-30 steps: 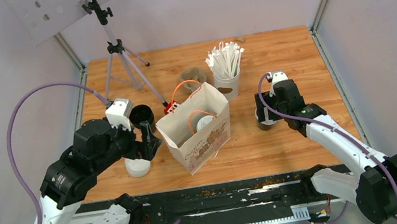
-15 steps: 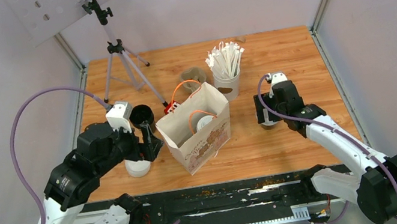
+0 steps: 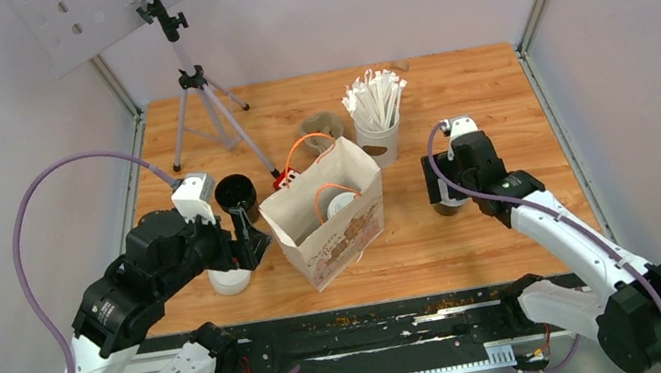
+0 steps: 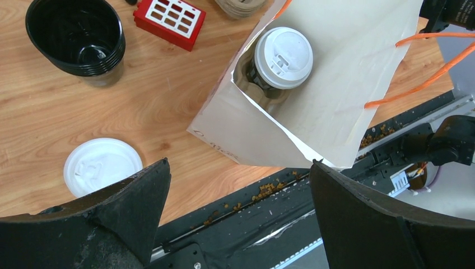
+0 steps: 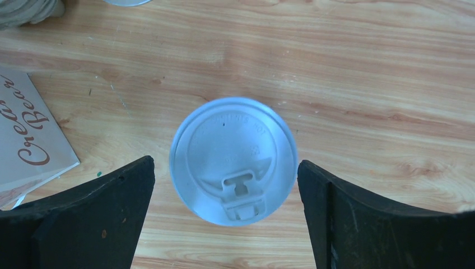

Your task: Pack the takeout coffee

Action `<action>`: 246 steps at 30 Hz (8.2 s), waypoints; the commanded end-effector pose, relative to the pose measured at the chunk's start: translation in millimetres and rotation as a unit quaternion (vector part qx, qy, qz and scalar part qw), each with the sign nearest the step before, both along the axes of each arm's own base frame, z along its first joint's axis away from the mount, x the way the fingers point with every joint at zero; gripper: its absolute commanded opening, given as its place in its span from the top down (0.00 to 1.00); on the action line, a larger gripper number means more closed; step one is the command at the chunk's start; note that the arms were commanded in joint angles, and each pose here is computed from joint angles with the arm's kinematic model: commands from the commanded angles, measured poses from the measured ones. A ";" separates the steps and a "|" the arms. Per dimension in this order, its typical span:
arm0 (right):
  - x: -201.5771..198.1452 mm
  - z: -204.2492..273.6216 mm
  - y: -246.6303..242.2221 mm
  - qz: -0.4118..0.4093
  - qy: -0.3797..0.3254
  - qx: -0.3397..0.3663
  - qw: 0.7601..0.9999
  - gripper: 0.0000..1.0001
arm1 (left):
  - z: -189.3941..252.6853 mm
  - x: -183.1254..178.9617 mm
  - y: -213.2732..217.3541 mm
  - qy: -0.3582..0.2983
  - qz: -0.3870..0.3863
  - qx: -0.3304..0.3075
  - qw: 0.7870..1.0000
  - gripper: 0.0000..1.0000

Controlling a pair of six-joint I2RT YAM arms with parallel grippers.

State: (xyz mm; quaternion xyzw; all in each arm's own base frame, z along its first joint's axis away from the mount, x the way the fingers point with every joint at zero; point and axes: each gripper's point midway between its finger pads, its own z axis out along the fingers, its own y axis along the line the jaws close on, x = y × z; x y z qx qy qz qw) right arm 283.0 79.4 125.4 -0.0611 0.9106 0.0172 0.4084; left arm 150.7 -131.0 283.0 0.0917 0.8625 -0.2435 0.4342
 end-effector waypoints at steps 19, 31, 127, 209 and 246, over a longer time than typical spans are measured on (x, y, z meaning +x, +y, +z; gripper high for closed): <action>9.9 3.0 0.2 0.018 0.001 -0.030 0.999 0.04 | 12.1 2.1 -4.6 -0.015 -0.004 -0.018 1.000 0.00; 8.1 -5.7 -2.6 0.017 0.007 -0.038 0.999 0.04 | 12.2 0.8 -2.5 -0.024 -0.005 -0.019 1.000 0.00; -3.9 -3.9 4.9 0.068 0.053 0.024 0.996 0.05 | 18.1 4.4 1.0 -0.015 0.017 -0.018 1.000 0.05; 2.2 -5.9 13.6 0.126 0.043 0.024 0.991 0.10 | 13.1 9.3 15.5 0.042 0.167 -0.126 0.977 0.05; -1.6 1.8 14.6 0.093 0.047 0.052 0.993 0.27 | 5.9 16.3 24.7 0.068 0.230 -0.127 0.962 0.05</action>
